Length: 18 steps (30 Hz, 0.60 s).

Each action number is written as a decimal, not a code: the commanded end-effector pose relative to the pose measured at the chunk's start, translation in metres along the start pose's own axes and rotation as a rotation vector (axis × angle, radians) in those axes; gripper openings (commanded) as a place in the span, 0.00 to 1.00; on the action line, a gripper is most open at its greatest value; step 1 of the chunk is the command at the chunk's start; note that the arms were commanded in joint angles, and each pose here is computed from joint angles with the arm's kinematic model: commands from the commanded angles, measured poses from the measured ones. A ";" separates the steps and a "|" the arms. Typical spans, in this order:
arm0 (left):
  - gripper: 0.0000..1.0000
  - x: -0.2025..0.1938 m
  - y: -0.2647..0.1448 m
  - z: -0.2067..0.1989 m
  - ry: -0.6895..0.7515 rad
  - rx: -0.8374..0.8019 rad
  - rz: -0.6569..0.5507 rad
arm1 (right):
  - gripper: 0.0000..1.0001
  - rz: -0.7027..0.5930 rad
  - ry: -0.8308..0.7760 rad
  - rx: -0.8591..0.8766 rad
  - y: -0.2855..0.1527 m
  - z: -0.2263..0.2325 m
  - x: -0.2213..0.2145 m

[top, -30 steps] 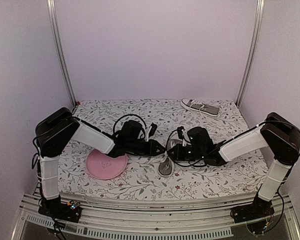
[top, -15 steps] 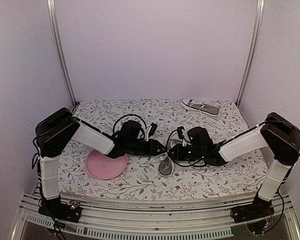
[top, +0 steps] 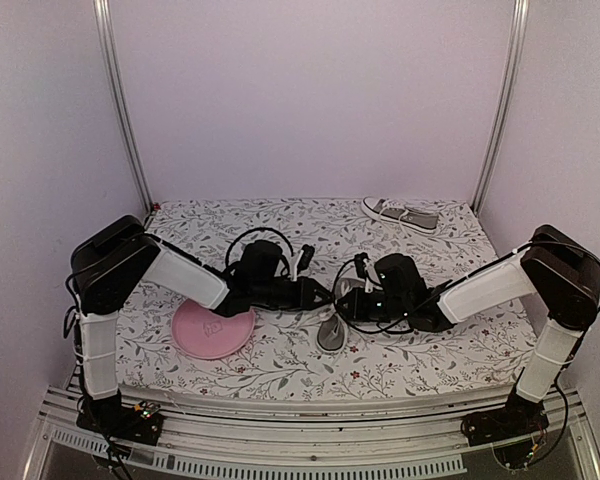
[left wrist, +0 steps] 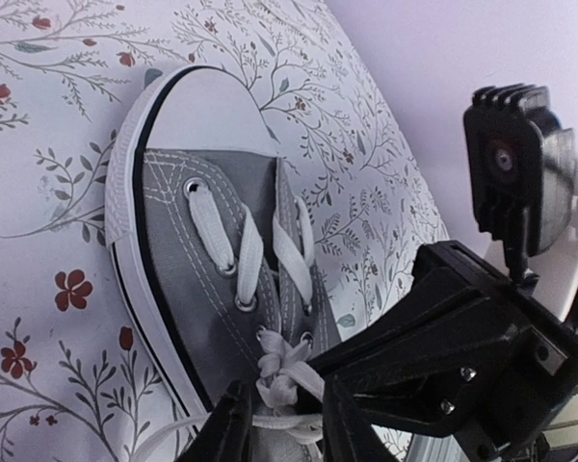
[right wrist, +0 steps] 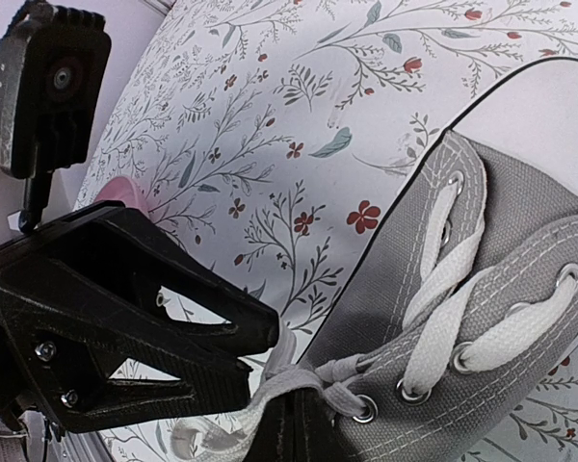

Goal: Tie the shoes

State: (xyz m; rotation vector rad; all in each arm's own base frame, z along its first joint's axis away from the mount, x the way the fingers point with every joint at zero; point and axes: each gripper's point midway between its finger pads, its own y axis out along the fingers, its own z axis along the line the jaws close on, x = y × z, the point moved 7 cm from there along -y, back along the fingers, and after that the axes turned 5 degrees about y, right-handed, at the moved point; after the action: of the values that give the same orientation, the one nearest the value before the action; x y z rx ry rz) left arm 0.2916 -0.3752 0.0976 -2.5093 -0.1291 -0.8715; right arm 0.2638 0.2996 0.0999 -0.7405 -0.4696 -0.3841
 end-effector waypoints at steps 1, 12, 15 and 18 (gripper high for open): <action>0.25 0.006 -0.003 -0.012 0.025 -0.049 -0.022 | 0.02 0.001 0.010 -0.037 0.000 -0.009 -0.004; 0.19 0.000 0.001 -0.012 0.015 -0.061 -0.001 | 0.02 -0.001 0.010 -0.037 0.000 -0.009 -0.003; 0.17 -0.001 0.003 -0.012 0.013 -0.068 0.007 | 0.02 -0.001 0.009 -0.038 0.000 -0.009 -0.003; 0.16 -0.004 0.004 -0.013 0.009 -0.073 0.016 | 0.02 -0.004 0.009 -0.039 -0.001 -0.009 -0.003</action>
State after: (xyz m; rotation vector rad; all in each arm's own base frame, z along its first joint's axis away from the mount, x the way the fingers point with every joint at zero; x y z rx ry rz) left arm 0.2872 -0.3785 0.0997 -2.5387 -0.1030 -0.8698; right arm 0.2638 0.2996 0.0999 -0.7407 -0.4697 -0.3845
